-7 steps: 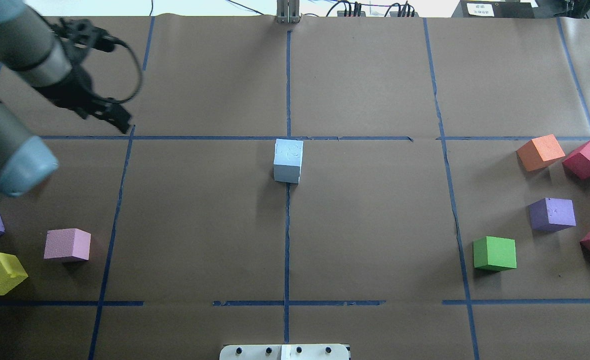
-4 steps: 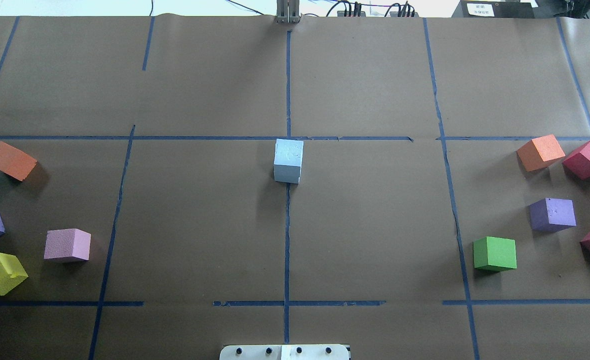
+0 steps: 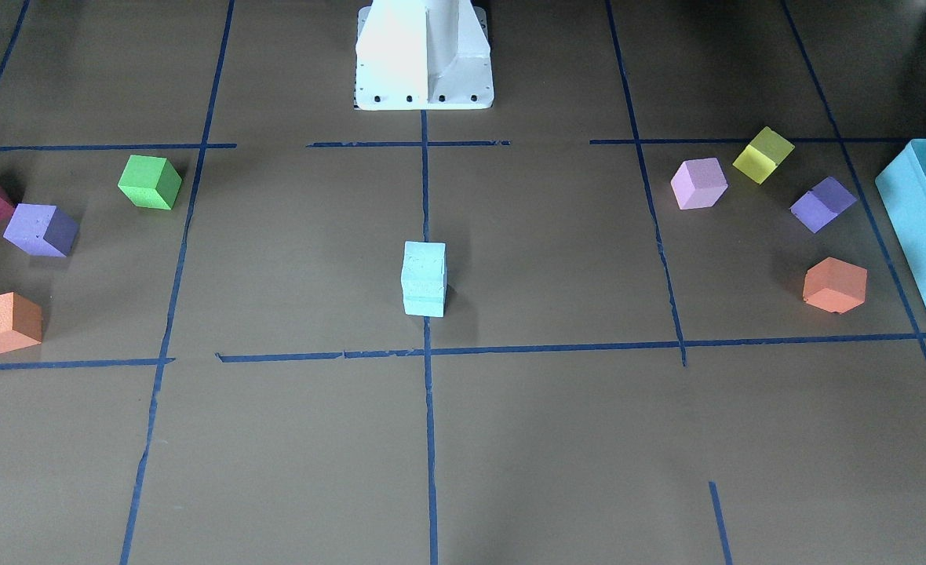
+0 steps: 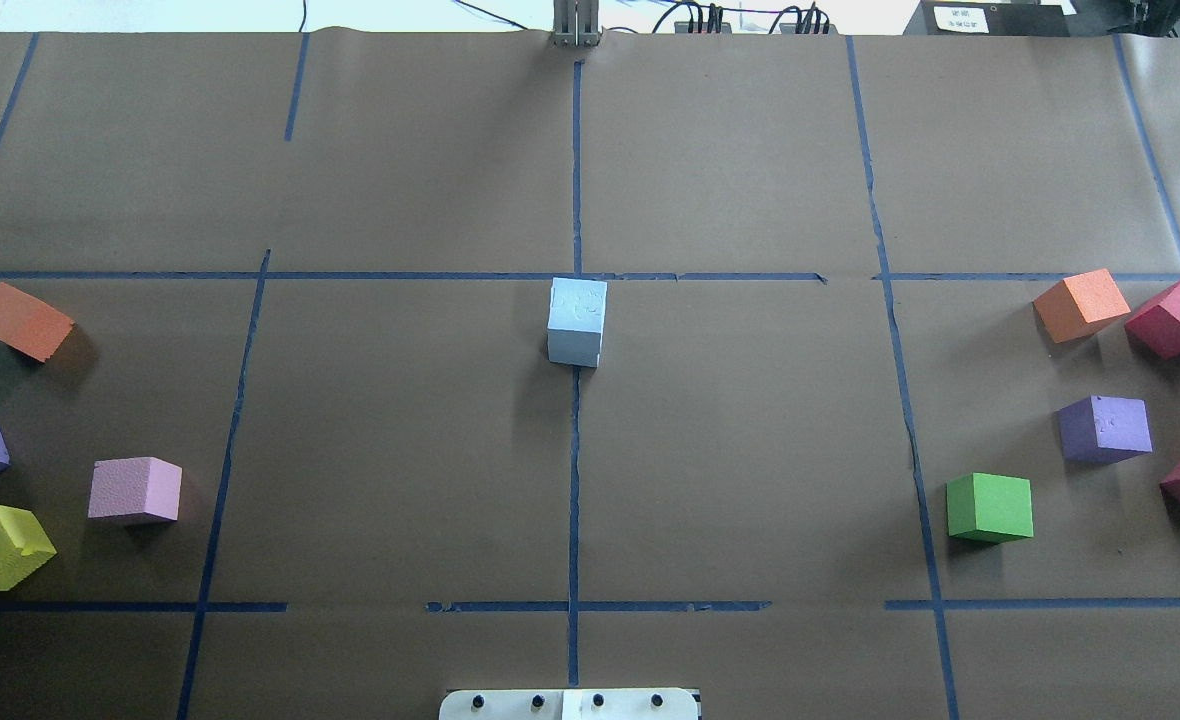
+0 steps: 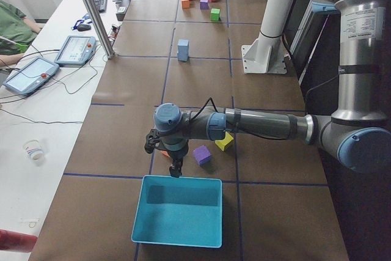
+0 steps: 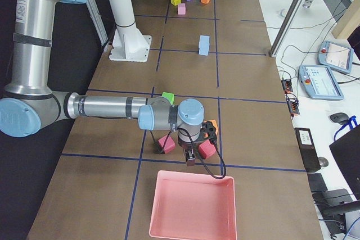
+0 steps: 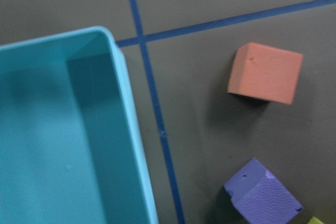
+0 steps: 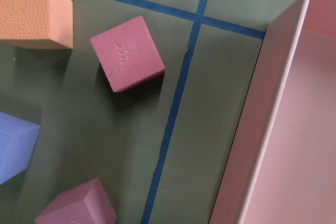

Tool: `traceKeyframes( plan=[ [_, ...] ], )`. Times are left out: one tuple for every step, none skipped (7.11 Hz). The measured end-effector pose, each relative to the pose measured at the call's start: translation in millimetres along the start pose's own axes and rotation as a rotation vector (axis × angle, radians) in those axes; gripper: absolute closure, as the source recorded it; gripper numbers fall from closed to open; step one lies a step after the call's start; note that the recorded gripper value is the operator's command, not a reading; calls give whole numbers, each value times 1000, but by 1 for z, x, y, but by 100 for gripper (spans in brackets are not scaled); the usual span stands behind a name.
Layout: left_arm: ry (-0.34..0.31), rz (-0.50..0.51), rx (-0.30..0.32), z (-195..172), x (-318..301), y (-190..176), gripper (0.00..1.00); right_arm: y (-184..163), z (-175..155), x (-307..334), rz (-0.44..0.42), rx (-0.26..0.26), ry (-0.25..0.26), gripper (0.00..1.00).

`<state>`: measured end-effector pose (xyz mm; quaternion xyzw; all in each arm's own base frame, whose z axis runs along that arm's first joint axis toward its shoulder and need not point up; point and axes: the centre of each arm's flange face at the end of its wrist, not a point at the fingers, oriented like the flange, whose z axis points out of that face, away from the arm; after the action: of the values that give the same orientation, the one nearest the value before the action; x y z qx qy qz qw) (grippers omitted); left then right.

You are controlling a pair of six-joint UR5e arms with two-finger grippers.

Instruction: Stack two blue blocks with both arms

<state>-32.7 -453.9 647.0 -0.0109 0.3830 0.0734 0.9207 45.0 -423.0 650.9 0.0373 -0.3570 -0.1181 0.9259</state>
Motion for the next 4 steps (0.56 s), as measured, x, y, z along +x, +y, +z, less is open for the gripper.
traceKeyframes(
  plan=[
    [-1,-28,-9,4,-12,6,0,0,0,0,0,0,0,0],
    [-2,-44,-13,6,-18,11,0,0,0,0,-1,0,-1,0],
    [-3,-50,-13,6,-21,14,0,0,0,0,-1,0,-4,0],
    [-4,-52,-15,7,-22,15,0,0,0,-1,-1,0,-5,0]
  ],
)
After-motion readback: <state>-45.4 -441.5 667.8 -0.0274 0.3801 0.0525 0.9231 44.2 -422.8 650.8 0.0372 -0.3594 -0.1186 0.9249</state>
